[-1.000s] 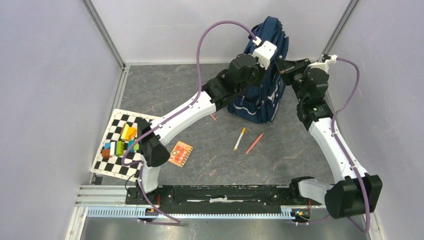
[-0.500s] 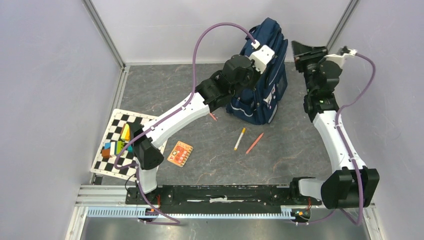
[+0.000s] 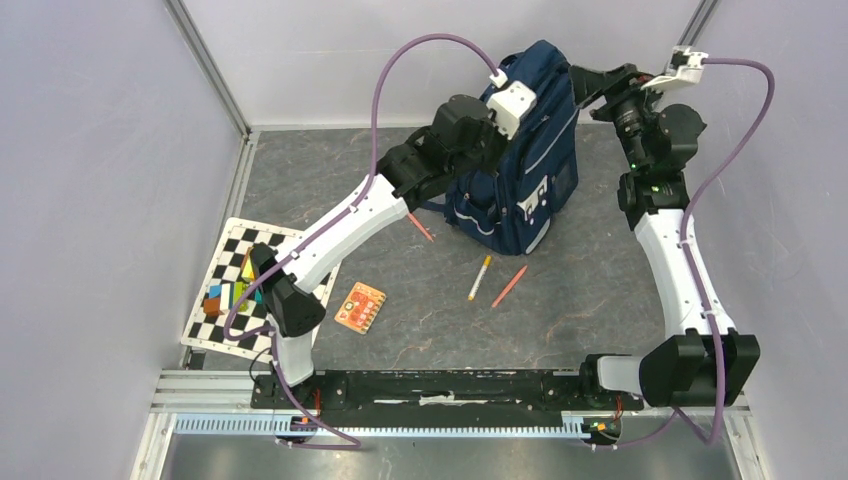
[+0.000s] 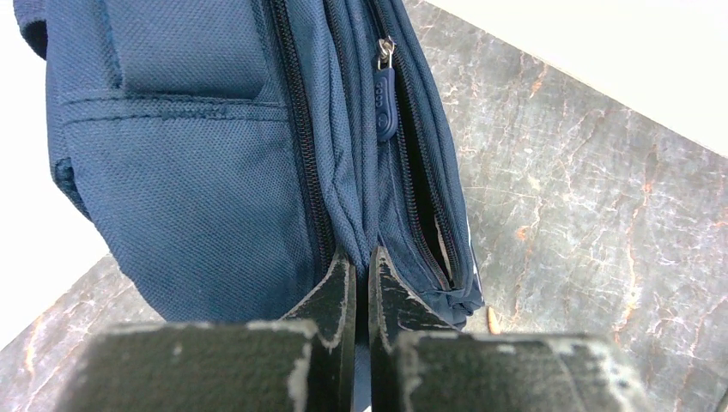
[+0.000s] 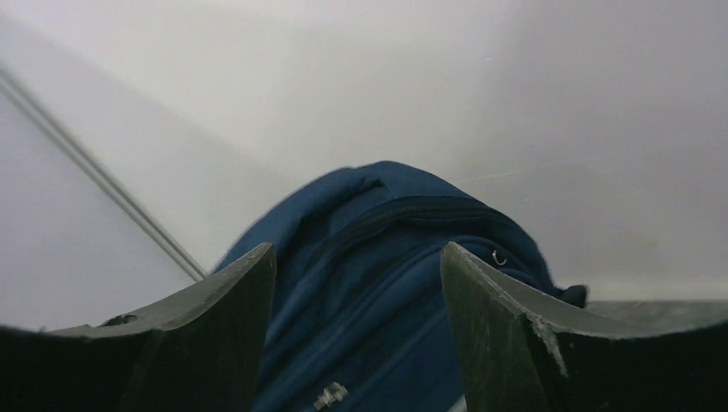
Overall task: Pack the student bag
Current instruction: Unzip the student bag at the center of the board.
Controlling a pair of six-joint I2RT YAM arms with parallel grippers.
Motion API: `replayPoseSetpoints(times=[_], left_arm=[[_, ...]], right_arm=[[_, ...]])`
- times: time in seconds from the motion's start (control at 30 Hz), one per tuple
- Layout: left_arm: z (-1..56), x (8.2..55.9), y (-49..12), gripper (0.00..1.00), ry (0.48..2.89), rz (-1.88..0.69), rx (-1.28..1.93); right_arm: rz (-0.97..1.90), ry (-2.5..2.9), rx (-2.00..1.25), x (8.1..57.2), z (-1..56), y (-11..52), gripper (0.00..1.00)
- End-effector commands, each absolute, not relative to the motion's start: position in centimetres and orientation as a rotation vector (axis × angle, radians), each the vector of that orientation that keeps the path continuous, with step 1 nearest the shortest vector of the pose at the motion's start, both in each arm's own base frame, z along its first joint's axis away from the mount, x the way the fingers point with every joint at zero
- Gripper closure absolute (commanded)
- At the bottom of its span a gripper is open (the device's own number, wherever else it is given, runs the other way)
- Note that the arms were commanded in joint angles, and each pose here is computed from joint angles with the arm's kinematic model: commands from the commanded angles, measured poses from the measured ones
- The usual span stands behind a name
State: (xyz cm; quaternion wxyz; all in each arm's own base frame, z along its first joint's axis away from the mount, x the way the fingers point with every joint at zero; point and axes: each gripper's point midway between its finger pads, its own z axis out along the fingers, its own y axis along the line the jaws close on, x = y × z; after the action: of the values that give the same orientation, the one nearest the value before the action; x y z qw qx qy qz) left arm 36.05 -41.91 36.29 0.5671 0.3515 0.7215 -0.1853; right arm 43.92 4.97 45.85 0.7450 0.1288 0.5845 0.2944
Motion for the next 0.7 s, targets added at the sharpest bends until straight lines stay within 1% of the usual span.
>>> replayPoseSetpoints(times=[0.0,0.07,0.2,0.3,0.4,0.53,0.67], left_arm=[[41.8,35.0,-38.8,0.98,1.637,-0.559,0.774],[42.0,35.1,-38.2,0.98,1.635,-0.556,0.769],[41.7,34.9,-37.8,0.98,1.642,-0.601,0.777],[41.8,34.6,-38.0,0.98,1.621,-0.622,0.792],[41.9,34.5,-38.1,0.98,1.610,-0.634,0.800],[42.5,34.4,-38.3,0.98,1.597,-0.659,0.784],[42.3,34.4,-38.7,0.98,1.617,-0.693,0.749]], right_arm=[[0.418,1.246,-0.302,40.9,47.0,7.8,0.24],[0.436,1.244,-0.409,39.7,46.3,9.0,0.23],[0.522,1.288,-0.524,38.2,44.7,10.8,0.21],[0.577,1.327,-0.559,37.7,43.8,11.6,0.21],[0.555,1.365,-0.543,38.2,43.5,11.4,0.23],[0.338,1.504,-0.378,40.0,42.7,9.8,0.23],[0.365,1.611,-0.138,39.7,41.3,10.2,0.24]])
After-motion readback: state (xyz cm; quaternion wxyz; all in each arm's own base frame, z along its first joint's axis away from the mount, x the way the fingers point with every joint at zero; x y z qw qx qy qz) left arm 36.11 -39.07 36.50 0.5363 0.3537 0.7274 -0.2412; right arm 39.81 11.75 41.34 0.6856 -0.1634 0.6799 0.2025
